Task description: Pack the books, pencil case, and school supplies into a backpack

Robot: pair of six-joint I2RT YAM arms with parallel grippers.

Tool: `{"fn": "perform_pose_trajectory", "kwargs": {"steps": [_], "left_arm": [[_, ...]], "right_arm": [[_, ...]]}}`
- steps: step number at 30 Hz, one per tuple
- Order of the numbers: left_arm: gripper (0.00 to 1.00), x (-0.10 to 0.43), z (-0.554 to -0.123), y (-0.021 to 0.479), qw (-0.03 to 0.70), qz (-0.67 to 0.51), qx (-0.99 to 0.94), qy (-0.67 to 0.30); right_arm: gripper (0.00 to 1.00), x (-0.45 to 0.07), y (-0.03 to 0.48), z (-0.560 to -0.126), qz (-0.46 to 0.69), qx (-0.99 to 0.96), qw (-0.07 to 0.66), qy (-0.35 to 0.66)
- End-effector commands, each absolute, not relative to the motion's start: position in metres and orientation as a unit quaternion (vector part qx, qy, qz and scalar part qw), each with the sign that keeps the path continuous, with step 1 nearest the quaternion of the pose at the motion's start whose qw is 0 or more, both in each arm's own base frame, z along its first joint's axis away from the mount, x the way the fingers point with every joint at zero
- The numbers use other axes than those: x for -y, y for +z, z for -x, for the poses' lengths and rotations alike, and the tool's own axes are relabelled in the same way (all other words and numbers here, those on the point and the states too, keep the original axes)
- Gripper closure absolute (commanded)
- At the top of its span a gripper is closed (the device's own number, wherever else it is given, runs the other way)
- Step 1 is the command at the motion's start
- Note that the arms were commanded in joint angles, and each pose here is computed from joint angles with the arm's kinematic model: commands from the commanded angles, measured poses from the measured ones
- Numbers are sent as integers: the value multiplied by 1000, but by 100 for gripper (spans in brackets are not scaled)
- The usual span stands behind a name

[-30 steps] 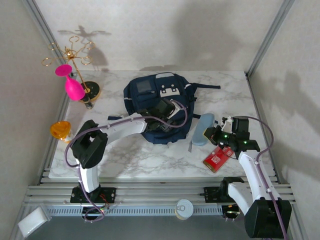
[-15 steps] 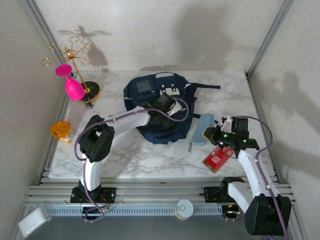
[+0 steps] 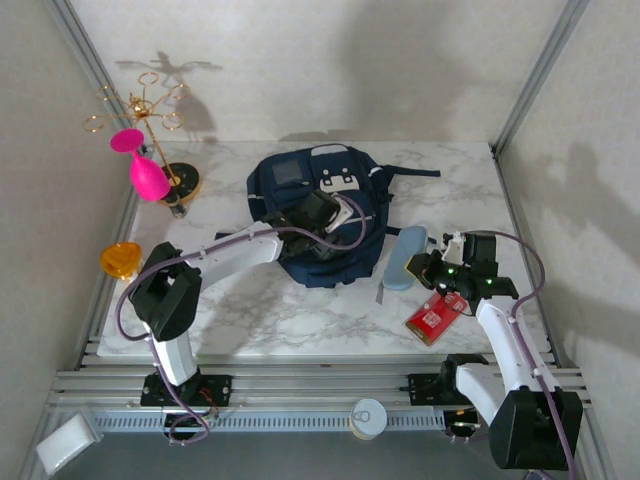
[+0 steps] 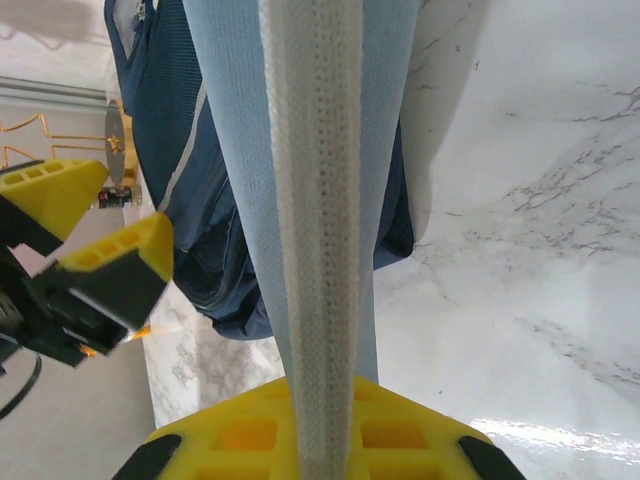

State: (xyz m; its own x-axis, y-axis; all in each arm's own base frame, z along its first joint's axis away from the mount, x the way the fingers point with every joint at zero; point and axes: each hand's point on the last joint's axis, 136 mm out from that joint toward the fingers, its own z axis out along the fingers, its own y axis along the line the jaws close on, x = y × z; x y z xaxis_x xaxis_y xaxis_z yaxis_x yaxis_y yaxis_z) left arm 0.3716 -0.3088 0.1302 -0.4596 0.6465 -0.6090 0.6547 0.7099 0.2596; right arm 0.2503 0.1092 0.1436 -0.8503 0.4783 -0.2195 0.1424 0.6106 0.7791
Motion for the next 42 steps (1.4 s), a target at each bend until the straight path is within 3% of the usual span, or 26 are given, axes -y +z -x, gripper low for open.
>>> {"fn": "perform_pose_trajectory", "kwargs": {"steps": [1, 8, 11, 17, 24, 28, 33, 39, 42], "left_arm": [[17, 311, -370, 115, 350, -382, -855, 15], [6, 343, -361, 88, 340, -410, -846, 6], [3, 350, -380, 87, 359, -388, -849, 14], [5, 347, -430, 105, 389, -333, -858, 43], [16, 324, -446, 115, 378, -329, -864, 47], [31, 316, -448, 126, 384, -316, -867, 39], [43, 318, -439, 101, 364, -311, -878, 23], [75, 322, -441, 106, 370, -309, -876, 14], [100, 324, -445, 119, 377, -308, -873, 13]], "right_arm": [[92, -112, 151, -254, -165, -866, 218, 418], [92, -110, 150, -252, -165, -868, 221, 412], [92, -111, 151, -253, -165, -866, 221, 416], [92, -110, 159, -254, -160, -868, 225, 413], [91, -107, 166, -255, -157, -869, 237, 405], [91, -109, 167, -256, -160, -866, 236, 411], [91, -108, 165, -255, -161, -867, 236, 409], [91, -108, 167, -256, -157, -867, 238, 408], [91, -111, 172, -257, -150, -864, 238, 418]]}}
